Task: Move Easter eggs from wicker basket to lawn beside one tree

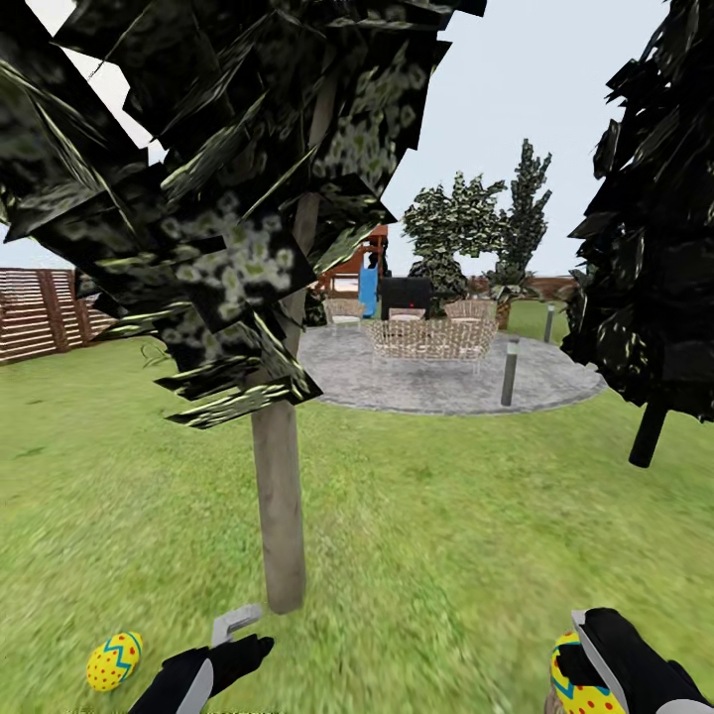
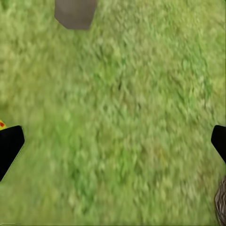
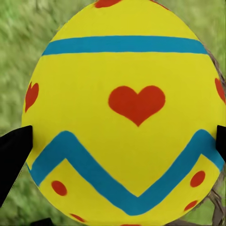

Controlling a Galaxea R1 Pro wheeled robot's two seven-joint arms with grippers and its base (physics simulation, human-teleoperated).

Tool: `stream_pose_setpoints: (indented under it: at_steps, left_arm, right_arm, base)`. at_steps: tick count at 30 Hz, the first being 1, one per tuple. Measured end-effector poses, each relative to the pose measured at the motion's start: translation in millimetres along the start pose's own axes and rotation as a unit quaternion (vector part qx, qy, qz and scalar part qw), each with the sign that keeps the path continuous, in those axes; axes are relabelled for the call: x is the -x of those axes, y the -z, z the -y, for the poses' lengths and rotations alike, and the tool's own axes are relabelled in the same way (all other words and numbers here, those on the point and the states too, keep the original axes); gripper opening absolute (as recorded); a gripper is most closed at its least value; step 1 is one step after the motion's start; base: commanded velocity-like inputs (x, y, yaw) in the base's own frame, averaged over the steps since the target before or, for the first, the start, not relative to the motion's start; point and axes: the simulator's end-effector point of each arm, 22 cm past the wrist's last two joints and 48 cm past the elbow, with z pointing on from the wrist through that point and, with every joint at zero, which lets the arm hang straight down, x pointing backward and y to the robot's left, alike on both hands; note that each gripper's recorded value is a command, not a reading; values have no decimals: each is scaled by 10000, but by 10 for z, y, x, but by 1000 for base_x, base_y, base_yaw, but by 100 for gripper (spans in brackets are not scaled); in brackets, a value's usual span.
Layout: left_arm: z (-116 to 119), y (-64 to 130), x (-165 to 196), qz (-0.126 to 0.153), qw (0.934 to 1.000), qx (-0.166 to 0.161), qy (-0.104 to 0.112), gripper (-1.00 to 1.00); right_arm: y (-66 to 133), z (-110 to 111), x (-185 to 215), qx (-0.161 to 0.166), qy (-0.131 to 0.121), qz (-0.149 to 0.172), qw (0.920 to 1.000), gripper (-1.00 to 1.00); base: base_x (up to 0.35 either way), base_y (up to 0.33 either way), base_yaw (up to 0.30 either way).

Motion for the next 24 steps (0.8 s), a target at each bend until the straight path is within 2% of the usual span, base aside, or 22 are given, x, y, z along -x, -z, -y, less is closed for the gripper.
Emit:
stream_pose_setpoints:
  at_steps: [13,24]
  left_arm:
    - [86,168,161,2,10000,-4,0,100]
    - [150,310,303,18,10000,-3,-2,100]
  right_arm:
    - [211,52,117,4,-6,2,10000,-100]
    - [388,98,217,2,-5,14,10000,-100]
  base:
    - [-1,0,283]
    - [-244,168,277]
